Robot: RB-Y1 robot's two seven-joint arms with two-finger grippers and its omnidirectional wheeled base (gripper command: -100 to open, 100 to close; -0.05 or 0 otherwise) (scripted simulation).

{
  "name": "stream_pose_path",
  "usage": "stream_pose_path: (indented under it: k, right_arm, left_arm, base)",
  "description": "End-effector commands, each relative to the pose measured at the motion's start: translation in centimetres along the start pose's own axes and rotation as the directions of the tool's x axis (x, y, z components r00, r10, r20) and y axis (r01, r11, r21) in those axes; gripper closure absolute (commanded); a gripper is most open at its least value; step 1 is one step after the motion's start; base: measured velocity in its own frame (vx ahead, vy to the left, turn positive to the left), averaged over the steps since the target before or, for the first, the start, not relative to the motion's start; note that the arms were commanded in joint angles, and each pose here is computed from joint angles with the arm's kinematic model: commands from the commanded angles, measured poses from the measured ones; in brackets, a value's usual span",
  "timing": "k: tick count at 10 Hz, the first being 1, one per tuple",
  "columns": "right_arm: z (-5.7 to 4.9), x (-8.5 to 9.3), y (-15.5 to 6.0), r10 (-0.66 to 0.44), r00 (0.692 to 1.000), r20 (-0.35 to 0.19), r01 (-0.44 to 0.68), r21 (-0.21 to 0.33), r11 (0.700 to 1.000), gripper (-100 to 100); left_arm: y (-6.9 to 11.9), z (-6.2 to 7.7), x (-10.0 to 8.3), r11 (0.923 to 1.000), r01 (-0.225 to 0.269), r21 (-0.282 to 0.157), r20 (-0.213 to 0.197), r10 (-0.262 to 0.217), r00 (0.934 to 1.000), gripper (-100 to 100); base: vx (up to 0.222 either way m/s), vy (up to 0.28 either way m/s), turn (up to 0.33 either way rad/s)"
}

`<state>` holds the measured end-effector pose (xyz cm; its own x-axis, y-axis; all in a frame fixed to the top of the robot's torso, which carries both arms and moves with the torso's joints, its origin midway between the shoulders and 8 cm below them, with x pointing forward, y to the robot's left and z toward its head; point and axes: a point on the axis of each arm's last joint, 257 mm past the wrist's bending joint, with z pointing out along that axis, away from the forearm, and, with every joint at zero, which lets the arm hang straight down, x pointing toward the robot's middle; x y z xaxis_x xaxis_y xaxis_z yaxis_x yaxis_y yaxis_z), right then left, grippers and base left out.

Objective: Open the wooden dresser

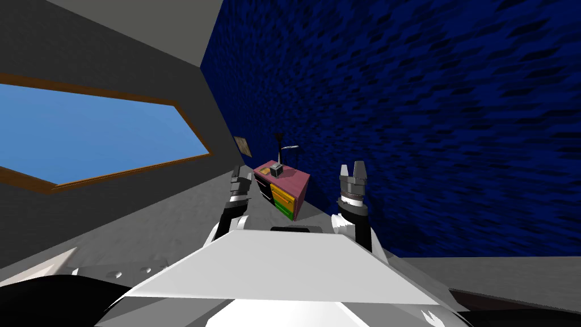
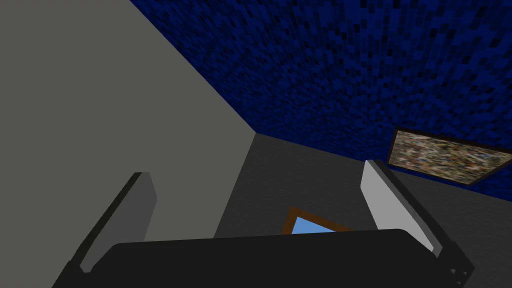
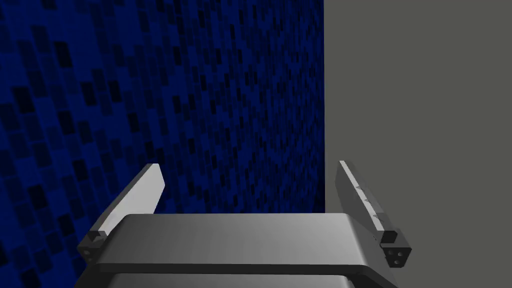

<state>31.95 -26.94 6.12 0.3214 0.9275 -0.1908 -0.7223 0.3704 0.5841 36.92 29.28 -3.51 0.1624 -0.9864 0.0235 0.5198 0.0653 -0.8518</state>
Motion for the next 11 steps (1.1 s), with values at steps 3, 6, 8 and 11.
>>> stream_pose_path:
  k: [3, 6, 8, 11]
  right_arm:
    - [0.0, 0.0, 0.01, 0.0, 1.0, 0.0, 0.0, 0.0, 1.0, 0]
    - [0.01, 0.0, 0.01, 0.0, 1.0, 0.0, 0.0, 0.0, 1.0, 0]
    - [0.01, 0.0, 0.01, 0.0, 1.0, 0.0, 0.0, 0.0, 1.0, 0]
    - [0.0, 0.0, 0.0, 0.0, 1.0, 0.0, 0.0, 0.0, 1.0, 0]
  left_arm:
    - [-0.01, 0.0, 0.0, 1.0, 0.0, 0.0, 0.0, 0.0, 1.0, 0]
    - [-0.01, 0.0, 0.0, 1.0, 0.0, 0.0, 0.0, 0.0, 1.0, 0]
    - [-0.02, 0.0, 0.0, 1.0, 0.0, 0.0, 0.0, 0.0, 1.0, 0]
    - [0.82, -0.09, 0.62, 0.9997, -0.022, -0.015, -0.052, 0.021, 0.9984, -100]
  base:
    - [0.0, 0.0, 0.0]
    - [0.0, 0.0, 0.0]
    - [0.0, 0.0, 0.0]
    - [0.005, 0.005, -0.02]
